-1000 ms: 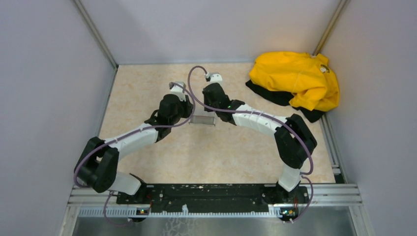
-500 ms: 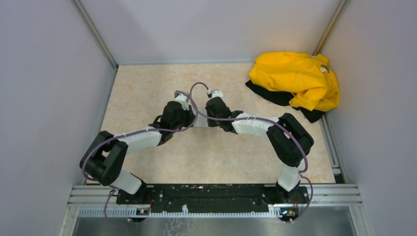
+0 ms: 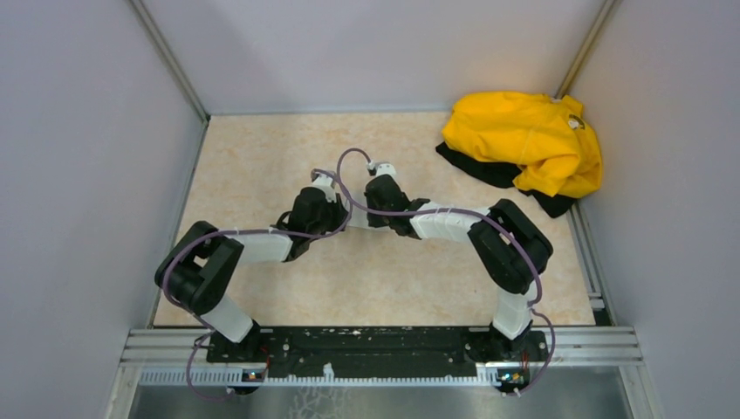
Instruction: Fold the paper box
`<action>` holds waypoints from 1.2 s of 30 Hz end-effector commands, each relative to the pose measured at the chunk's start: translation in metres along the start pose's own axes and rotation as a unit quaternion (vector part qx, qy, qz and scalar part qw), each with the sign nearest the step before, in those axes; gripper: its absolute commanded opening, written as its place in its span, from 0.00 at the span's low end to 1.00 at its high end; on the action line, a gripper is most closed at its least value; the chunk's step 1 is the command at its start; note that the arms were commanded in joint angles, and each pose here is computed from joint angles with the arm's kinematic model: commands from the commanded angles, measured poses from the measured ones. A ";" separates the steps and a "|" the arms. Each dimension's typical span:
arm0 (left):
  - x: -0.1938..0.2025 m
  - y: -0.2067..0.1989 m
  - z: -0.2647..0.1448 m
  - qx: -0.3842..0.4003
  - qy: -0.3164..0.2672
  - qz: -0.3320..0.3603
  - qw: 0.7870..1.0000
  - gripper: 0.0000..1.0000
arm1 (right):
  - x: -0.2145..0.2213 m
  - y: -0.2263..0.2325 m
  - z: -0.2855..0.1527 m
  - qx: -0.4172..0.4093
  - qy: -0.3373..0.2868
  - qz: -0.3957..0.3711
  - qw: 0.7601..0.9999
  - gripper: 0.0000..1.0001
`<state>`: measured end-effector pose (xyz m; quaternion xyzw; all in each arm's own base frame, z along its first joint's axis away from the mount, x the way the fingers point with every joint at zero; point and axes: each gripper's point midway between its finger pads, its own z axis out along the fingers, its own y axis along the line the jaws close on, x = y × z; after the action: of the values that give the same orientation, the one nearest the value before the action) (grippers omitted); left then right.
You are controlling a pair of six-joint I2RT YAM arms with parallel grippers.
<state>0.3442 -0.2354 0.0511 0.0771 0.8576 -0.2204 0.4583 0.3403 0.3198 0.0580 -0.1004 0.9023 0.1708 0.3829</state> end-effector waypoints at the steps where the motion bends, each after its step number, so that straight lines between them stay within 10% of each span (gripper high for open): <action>1: 0.023 0.004 -0.005 0.001 0.035 -0.010 0.999 0.21 | -0.006 0.001 0.002 -0.004 -0.007 0.013 1.000 0.20; 16: -0.073 -0.022 -0.074 -0.003 -0.020 -0.001 1.000 0.40 | -0.041 0.008 -0.071 -0.036 -0.031 -0.004 0.999 0.27; 18: -0.071 -0.020 -0.083 -0.006 -0.016 -0.004 1.000 0.42 | -0.040 0.009 -0.087 -0.052 -0.033 -0.006 0.998 0.34; 21: -0.067 -0.021 -0.097 -0.001 -0.015 -0.011 1.000 0.46 | -0.031 0.000 -0.109 -0.052 -0.029 -0.011 0.998 0.77; 26: -0.063 -0.033 -0.109 0.031 -0.004 -0.033 0.999 0.62 | -0.028 -0.010 -0.147 -0.057 -0.043 0.000 0.997 0.97; 28: -0.065 -0.040 -0.111 0.046 0.001 -0.033 0.998 0.97 | -0.032 -0.011 -0.160 -0.060 -0.055 0.005 0.997 0.99; 36: -0.064 -0.052 -0.122 0.071 0.049 -0.004 0.996 0.99 | -0.065 0.014 -0.180 -0.114 -0.084 0.007 0.990 0.99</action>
<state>0.2809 -0.2163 0.1632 0.0842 0.8629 -0.2619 0.4240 0.2564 0.2505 0.1892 -0.1167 0.8657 0.2374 0.4249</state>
